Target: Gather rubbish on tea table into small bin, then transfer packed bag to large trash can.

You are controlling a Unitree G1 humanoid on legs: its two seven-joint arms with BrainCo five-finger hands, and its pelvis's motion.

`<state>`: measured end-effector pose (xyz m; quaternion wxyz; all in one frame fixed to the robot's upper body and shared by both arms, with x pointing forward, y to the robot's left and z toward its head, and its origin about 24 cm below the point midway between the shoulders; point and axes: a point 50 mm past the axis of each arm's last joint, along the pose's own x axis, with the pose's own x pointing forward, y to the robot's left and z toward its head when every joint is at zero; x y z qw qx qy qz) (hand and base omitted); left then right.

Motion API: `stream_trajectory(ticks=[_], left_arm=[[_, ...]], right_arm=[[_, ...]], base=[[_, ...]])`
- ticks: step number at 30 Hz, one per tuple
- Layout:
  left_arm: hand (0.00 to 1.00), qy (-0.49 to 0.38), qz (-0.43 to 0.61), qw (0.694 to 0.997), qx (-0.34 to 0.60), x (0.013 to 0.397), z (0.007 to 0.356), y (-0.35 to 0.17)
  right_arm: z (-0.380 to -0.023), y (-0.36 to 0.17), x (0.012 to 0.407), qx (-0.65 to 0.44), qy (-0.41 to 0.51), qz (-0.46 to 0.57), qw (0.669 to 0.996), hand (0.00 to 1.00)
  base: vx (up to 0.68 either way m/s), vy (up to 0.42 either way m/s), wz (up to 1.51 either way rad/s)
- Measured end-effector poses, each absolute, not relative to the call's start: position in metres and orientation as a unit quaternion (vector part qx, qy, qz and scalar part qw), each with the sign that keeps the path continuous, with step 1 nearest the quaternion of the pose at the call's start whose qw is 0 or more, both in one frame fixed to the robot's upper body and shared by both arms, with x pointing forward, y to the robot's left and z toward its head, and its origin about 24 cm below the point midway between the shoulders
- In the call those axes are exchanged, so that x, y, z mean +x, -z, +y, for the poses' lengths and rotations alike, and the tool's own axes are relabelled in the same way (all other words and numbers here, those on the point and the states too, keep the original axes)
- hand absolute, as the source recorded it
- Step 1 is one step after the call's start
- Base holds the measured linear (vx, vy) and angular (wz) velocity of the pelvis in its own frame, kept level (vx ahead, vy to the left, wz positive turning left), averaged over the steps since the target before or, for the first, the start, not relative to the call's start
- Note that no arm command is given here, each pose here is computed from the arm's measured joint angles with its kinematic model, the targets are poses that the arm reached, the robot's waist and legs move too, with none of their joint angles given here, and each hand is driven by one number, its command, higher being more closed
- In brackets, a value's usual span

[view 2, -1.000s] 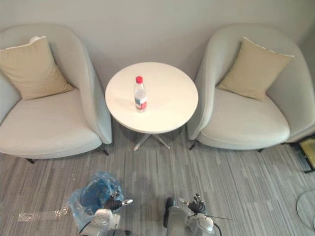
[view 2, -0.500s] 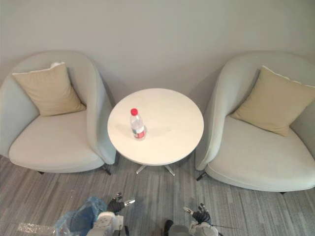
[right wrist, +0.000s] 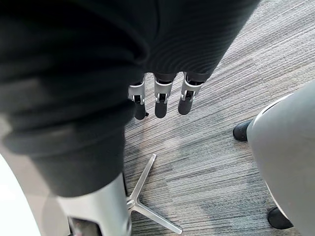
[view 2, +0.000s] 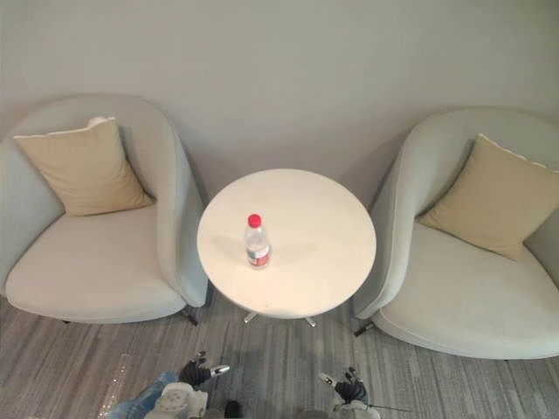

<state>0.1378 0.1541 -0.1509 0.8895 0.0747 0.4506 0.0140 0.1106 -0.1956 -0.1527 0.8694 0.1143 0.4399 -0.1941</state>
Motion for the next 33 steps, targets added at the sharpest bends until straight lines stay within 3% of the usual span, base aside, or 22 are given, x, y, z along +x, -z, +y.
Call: stream_trajectory(ticks=[4,11,14,22,33], left_arm=[[0.00,-0.017,0.454,0.888,0.075,0.135,0.155,0.152],[0.00,-0.025,0.455,0.886,0.087,0.131,0.166,0.152],[0.00,-0.021,0.453,0.886,0.098,0.130,0.170,0.152],[0.00,-0.021,0.444,0.891,0.098,0.133,0.171,0.149],[0.00,-0.017,0.412,0.906,0.090,0.144,0.164,0.142]], right_arm=[[-0.196,0.150,0.114,0.110,0.194,0.430,0.875,0.00],[-0.210,0.085,0.175,0.023,0.141,0.242,0.960,0.00],[-0.205,0.067,0.195,-0.023,0.107,0.194,0.975,0.00],[-0.181,0.032,0.245,-0.080,0.028,0.113,0.990,0.00],[-0.170,-0.008,0.295,-0.139,0.023,0.036,0.989,0.00]], base=[[0.00,-0.008,0.00],[-0.02,0.011,-0.03],[0.00,0.003,-0.01],[0.06,-0.011,0.22],[0.02,-0.004,0.26]])
